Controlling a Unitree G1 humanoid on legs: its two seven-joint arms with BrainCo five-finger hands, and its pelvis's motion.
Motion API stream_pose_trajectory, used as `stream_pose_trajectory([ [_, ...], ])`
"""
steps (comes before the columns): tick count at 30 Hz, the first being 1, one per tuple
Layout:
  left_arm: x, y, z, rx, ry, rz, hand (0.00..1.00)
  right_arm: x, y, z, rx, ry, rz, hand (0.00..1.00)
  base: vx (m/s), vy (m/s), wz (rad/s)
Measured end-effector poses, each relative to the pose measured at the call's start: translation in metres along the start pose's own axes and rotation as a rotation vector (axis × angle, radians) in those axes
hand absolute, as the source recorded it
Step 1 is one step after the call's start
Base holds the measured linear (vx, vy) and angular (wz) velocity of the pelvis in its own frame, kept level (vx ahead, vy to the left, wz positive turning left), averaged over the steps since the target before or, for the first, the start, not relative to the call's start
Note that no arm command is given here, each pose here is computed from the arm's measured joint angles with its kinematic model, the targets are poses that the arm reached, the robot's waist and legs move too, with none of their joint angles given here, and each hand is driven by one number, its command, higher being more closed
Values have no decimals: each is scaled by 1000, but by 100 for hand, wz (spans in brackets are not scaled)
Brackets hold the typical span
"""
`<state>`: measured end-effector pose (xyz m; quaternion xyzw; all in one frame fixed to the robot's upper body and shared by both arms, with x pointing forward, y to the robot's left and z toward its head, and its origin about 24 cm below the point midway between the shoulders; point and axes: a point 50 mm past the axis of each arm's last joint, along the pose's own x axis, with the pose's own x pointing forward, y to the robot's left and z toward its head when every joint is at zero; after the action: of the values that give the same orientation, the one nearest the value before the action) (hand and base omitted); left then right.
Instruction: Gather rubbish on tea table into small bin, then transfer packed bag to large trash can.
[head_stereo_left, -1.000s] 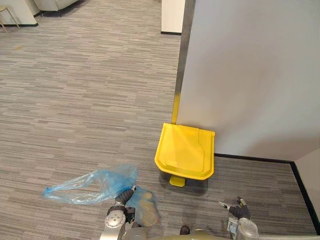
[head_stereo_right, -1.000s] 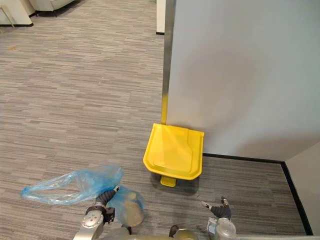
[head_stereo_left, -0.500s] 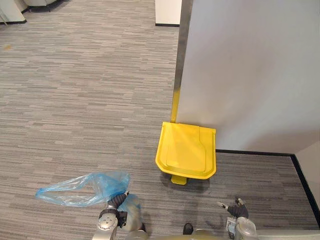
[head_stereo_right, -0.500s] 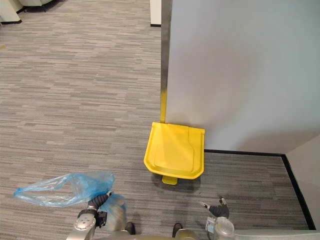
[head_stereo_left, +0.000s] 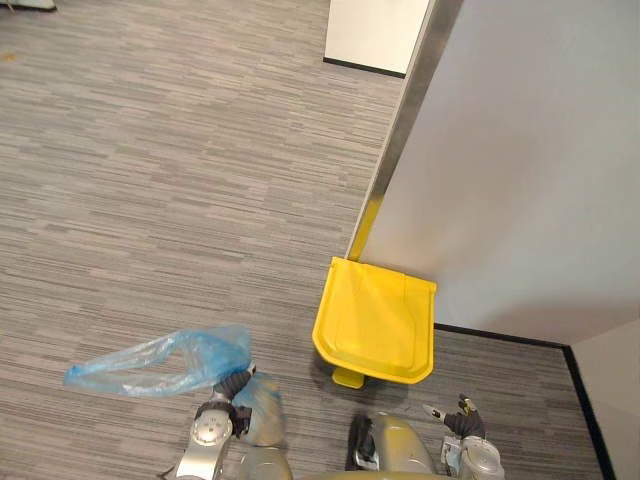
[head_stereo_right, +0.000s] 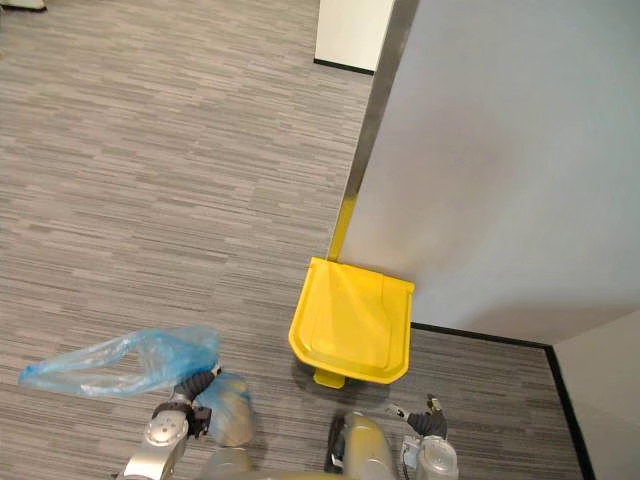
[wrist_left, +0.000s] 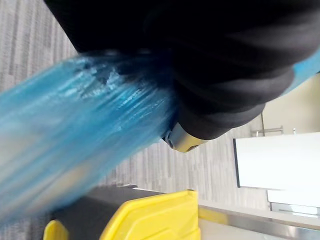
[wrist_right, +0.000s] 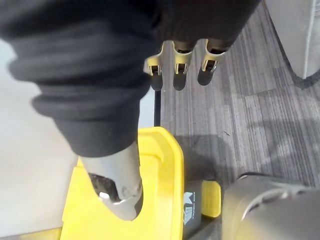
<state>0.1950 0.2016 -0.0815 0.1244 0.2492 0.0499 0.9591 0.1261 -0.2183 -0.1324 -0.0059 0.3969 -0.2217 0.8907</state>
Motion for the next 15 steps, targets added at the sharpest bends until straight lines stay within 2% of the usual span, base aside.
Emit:
stream_pose_trajectory([
  [3, 7, -4, 14, -15, -48, -2, 100, -1, -14, 0, 10, -11, -39, 0, 323, -153, 35],
  [7, 8, -5, 21, -20, -76, -4, 100, -2, -23, 0, 99, -14, -88, 0, 304, -114, 20],
  [15, 7, -14, 26, -49, -94, -23, 100, -2, -18, 7, 161, -34, -78, 0, 86, -14, 0],
])
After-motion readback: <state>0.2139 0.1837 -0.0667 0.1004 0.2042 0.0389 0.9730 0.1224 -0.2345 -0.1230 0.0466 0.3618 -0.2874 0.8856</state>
